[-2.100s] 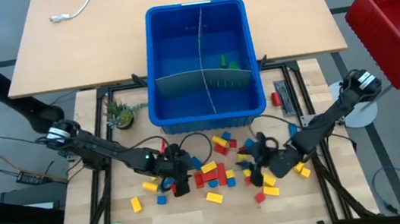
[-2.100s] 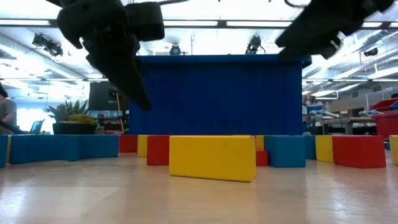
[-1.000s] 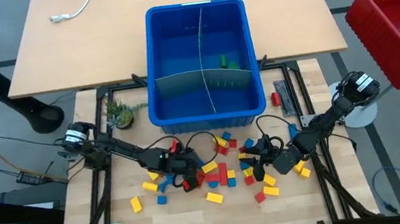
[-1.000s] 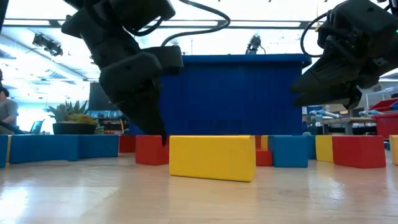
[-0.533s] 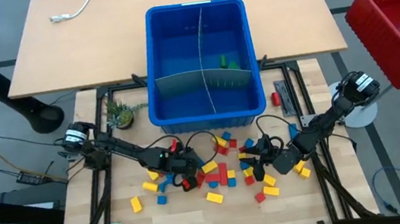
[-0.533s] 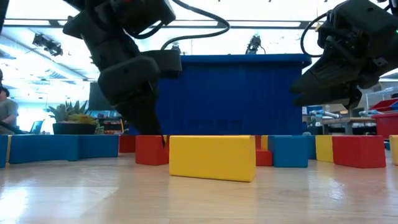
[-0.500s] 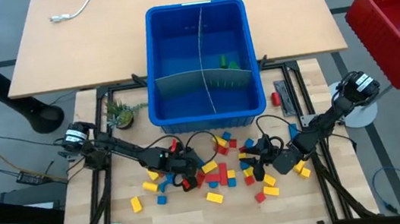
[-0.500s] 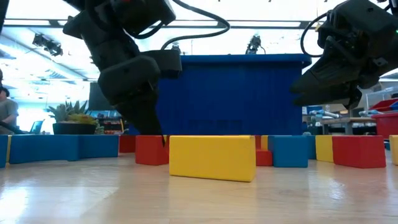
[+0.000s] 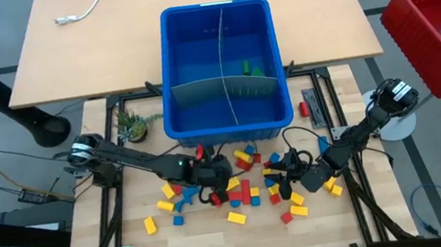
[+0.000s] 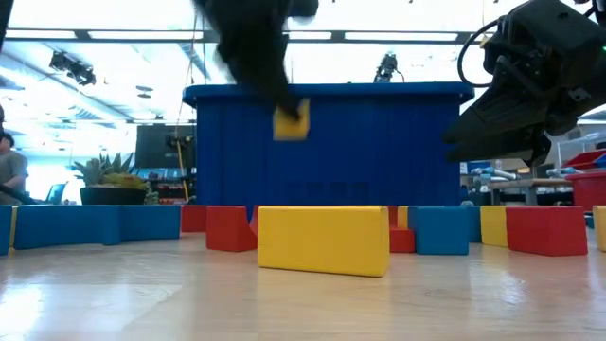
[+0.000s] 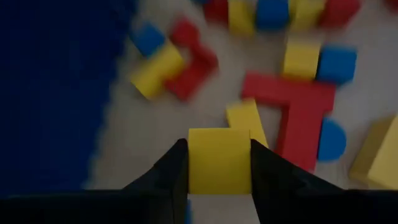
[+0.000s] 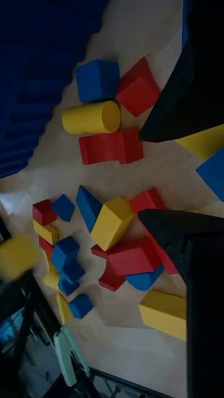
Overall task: Sort blocks
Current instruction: Put the green block with the other green blocks into the blue bin
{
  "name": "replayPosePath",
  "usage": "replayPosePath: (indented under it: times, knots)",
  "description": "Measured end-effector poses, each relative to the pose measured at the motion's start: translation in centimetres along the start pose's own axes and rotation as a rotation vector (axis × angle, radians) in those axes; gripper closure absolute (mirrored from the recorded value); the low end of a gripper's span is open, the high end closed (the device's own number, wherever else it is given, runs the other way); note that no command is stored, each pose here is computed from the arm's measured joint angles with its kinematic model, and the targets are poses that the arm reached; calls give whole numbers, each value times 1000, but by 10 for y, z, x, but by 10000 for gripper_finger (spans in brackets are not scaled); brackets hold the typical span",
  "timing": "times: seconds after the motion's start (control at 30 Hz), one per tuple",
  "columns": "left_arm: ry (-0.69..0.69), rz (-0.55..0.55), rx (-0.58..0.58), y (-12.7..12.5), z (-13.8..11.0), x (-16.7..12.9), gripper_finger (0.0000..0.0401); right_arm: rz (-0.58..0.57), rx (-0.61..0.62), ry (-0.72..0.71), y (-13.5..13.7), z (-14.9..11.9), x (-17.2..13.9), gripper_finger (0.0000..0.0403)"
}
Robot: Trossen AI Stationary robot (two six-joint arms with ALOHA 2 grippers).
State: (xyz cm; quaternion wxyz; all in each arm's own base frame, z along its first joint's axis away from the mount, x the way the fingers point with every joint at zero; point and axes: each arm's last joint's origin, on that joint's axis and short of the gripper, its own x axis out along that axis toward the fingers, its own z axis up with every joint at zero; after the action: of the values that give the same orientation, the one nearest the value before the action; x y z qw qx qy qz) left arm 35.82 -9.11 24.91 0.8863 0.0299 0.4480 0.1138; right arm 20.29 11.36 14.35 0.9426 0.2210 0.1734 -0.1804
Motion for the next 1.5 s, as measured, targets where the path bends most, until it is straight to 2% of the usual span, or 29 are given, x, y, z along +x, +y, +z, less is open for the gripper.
replayPosePath:
  times: [0.1,0.2,0.37,0.57,0.9,1.03,1.1,1.27,1.5]
  knots:
    - [-88,50,48,7,29,-30,266,1,0,1,0,0,0,230]
    - [-177,127,35,24,55,-58,266,1,0,1,0,0,0,230]
    - [-239,274,-46,82,83,-82,266,-9,7,-1,-1,0,1,230]
    - [-256,429,-106,162,97,-94,266,-16,12,10,-2,-1,1,232]
    - [-195,600,-245,276,83,-84,260,-31,25,5,-4,1,3,234]
    - [-166,687,-265,318,73,-76,262,-28,25,7,-4,1,3,234]
    - [-147,697,-278,336,68,-68,261,-31,26,3,-4,1,3,234]
    - [-114,705,-319,366,55,-53,254,-34,32,1,-4,1,3,236]
    - [-99,661,-417,391,38,-44,232,-44,17,11,-6,0,3,236]
